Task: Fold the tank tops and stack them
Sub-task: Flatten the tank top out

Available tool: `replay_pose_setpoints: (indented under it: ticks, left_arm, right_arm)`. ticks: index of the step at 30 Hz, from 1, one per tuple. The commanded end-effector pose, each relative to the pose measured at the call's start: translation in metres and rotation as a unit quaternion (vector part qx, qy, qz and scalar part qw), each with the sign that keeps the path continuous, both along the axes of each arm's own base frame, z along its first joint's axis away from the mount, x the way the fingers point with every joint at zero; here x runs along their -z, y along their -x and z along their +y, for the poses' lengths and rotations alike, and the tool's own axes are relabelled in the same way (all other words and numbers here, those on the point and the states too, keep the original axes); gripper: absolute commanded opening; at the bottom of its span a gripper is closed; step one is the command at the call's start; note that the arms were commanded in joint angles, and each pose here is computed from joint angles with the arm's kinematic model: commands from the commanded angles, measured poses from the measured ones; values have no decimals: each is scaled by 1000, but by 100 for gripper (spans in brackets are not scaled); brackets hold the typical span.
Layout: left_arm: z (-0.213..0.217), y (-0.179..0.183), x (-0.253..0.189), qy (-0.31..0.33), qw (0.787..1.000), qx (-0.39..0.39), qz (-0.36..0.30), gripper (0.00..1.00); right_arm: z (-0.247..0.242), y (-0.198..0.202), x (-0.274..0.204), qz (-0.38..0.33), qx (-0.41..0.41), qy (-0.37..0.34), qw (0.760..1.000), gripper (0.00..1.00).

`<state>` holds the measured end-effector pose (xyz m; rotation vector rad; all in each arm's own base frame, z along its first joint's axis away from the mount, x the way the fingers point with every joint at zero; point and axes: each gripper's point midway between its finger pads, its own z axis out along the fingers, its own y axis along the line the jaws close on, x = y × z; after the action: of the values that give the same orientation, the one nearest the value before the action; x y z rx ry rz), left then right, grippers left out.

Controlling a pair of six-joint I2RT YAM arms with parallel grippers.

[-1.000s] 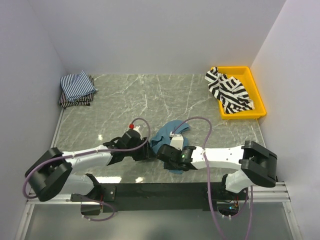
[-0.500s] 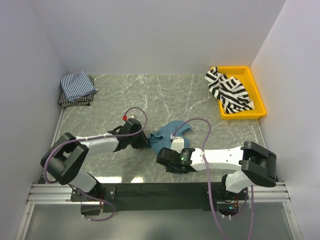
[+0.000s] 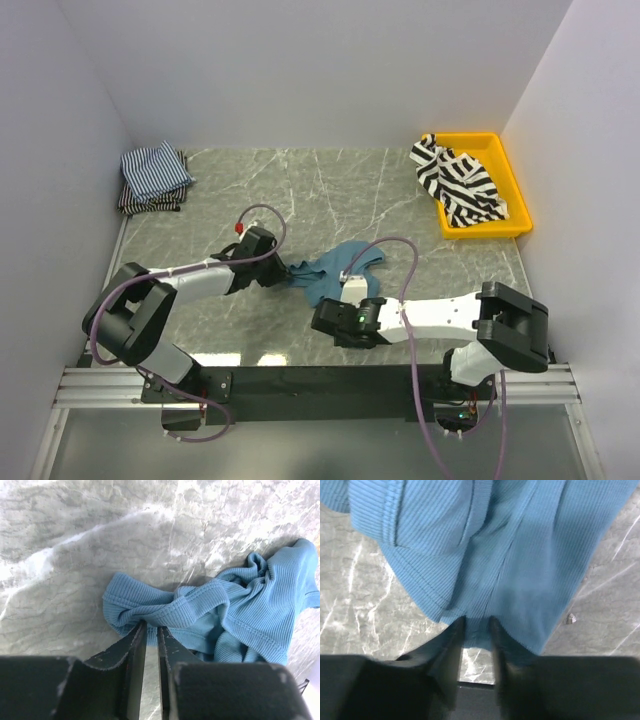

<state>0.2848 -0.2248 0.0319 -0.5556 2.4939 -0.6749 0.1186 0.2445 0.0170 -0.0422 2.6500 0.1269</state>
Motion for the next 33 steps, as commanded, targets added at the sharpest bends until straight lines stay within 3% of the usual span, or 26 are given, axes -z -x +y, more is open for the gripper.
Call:
replay_pose_setpoints:
  ticks: [1,8,10,12,22,27,33]
  left_arm:
    - [5,-18,-15,-3,1000,-16,-25,19]
    - [27,-36,-22,10,998,-58,-31,15]
    - [34,-42,-27,13,996,-74,-36,13]
    - [43,-48,-30,8,995,-94,-41,1]
    - [79,-77,-43,19,985,-160,-55,1]
    - [98,-88,-48,16,979,-194,-58,1]
    - [112,-112,-64,20,972,-223,-76,1]
  right_arm:
    - [12,-8,-6,-18,5,-11,1000,33]
    - [-7,-7,-20,-27,20,-7,999,1]
    - [-20,-13,-41,-48,37,-11,998,0]
    - [-37,-19,-64,-72,55,-19,996,0]
    - [-118,-38,-150,-162,160,-116,967,0]
    - [-159,-53,-204,-239,221,-156,933,0]
    - [-171,-68,-234,-280,226,-139,923,0]
